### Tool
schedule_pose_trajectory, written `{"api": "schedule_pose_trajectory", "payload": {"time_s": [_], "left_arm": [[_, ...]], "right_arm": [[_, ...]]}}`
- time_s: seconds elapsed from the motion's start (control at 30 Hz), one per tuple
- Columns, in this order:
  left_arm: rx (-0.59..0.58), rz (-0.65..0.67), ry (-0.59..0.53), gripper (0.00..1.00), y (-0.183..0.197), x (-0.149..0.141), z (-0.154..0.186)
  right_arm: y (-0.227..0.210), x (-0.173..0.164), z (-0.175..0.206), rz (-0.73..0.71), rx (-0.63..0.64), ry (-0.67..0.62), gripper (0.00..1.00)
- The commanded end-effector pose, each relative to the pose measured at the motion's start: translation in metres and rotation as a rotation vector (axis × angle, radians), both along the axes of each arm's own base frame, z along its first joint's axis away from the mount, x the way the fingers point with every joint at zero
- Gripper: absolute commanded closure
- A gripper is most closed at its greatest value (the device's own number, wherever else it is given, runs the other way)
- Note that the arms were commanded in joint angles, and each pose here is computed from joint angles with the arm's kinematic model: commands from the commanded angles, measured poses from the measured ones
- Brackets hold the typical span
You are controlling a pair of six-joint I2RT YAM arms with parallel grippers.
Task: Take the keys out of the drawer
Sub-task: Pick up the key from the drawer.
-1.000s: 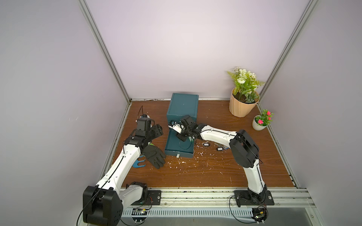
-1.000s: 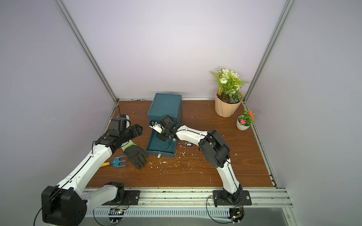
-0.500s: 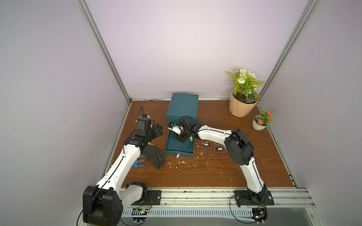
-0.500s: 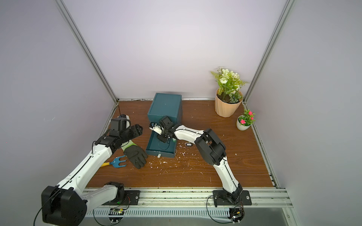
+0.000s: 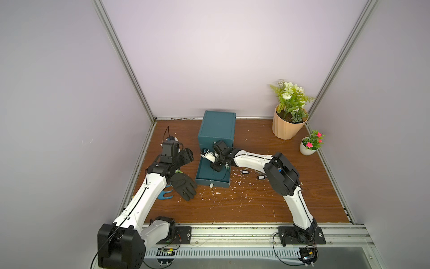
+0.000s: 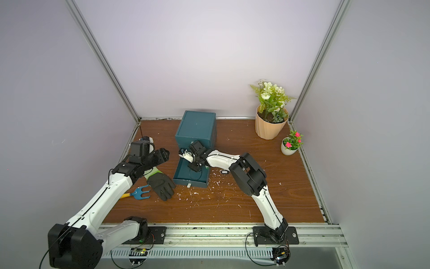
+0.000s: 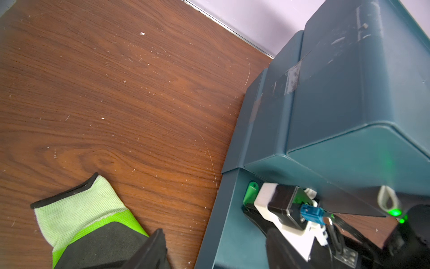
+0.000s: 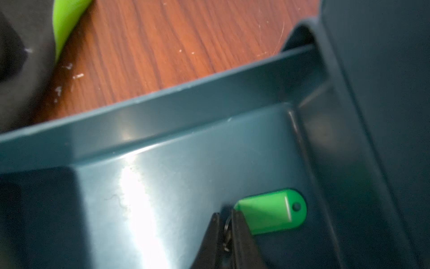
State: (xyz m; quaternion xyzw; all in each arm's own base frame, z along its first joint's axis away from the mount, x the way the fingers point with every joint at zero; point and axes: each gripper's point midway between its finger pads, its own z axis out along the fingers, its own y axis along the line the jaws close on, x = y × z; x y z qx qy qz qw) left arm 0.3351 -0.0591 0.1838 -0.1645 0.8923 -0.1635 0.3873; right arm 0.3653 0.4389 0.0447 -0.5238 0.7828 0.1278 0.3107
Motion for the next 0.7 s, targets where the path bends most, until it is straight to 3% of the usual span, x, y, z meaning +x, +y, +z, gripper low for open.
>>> {"api": "schedule_pose_trajectory", "payload": {"time_s": [0.0,0.37,0.67], "left_arm": [[-0.007,0.008,-0.016,0.29,0.003,0.001,0.003],[-0.039,0.008,-0.048,0.30,-0.001,0.013,0.014],[-0.004,-0.006,-0.173,0.31,-0.001,0.027,0.049]], "right_arm": [[-0.005,0.004,0.013,-0.021,0.006,-0.024,0.93],[-0.008,0.002,0.071,-0.012,0.075,-0.107,1.00],[-0.014,-0.007,0.132,-0.015,0.164,-0.147,1.00]]}}
